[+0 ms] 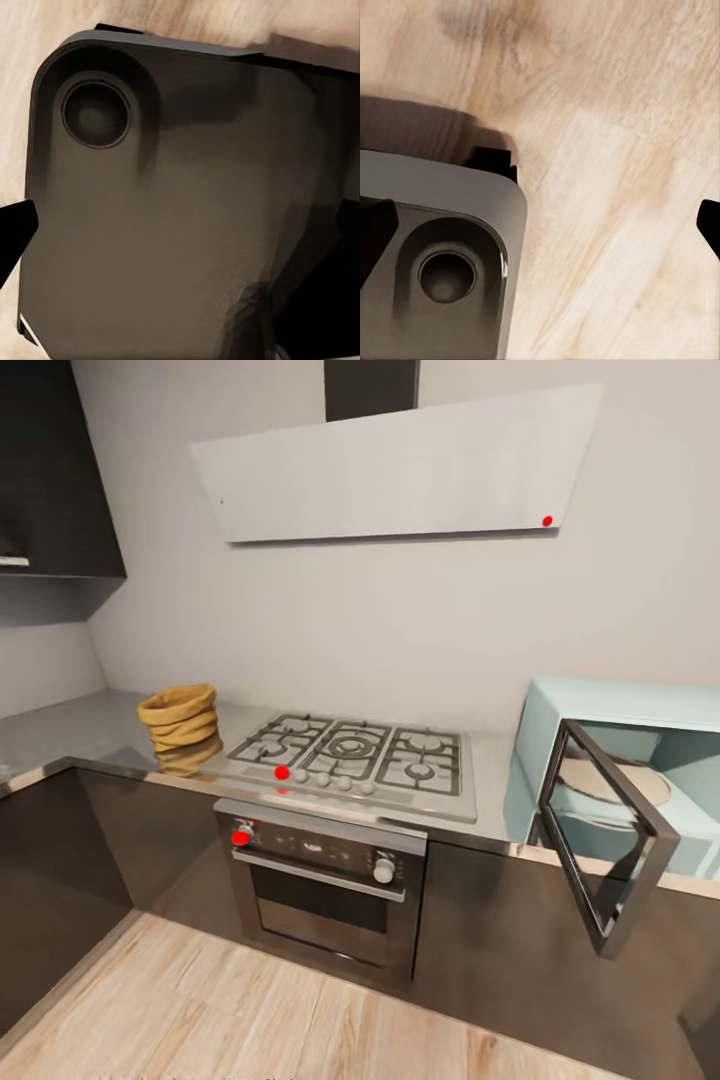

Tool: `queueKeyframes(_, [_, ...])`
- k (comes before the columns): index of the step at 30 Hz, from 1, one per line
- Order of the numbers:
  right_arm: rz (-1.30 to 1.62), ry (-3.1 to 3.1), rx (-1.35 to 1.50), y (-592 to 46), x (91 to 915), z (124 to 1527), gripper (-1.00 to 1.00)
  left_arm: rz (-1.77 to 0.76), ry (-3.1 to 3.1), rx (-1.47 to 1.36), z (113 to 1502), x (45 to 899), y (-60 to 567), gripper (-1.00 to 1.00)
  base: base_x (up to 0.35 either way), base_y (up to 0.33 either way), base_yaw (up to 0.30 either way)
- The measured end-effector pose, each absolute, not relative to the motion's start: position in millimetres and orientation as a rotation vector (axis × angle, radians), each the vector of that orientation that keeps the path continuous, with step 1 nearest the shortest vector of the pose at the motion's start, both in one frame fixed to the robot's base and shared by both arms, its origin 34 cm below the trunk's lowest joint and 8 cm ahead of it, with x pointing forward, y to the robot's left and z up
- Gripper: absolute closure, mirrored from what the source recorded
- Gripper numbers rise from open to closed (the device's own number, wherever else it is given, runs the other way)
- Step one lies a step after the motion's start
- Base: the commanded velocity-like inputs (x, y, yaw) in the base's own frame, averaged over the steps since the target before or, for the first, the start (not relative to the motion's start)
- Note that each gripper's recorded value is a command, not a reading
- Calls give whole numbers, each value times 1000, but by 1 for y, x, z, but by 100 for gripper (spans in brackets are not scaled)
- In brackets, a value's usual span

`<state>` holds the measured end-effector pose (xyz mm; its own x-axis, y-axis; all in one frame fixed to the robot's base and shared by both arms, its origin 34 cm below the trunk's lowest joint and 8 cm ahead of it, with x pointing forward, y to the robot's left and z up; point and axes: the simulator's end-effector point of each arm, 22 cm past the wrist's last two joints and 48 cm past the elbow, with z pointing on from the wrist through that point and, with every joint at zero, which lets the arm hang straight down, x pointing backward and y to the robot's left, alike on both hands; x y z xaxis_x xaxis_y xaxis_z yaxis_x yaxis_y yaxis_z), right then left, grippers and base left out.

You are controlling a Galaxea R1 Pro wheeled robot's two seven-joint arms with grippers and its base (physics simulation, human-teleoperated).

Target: In the kitchen, take the popcorn bag from the countertop, put it into the microwave, and heat it until the popcorn is cooked so the cooked popcorn ends up inside the bag.

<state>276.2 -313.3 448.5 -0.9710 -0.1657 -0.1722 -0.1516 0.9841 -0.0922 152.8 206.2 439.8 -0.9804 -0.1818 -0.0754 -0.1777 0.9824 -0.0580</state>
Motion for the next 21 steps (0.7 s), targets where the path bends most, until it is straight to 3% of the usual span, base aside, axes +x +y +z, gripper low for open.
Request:
queueKeyframes(8, [-130,2946,-234,-312,278,449,-100,-81,3044,-276,440,154,205,-100,0,0,279])
queueKeyframes(15, [-85,2999,-229,-281,267,446,-100,-81,3041,-276,440,155,205,-100,0,0,279])
queueKeyframes(17, [-52,3069,-245,-247,252,444,-100,-82,3040,-276,440,156,205,-100,0,0,279])
queueKeyframes(21, [-56,2975,-221,-251,273,446,-100,-80,3038,-276,440,156,206,-100,0,0,279])
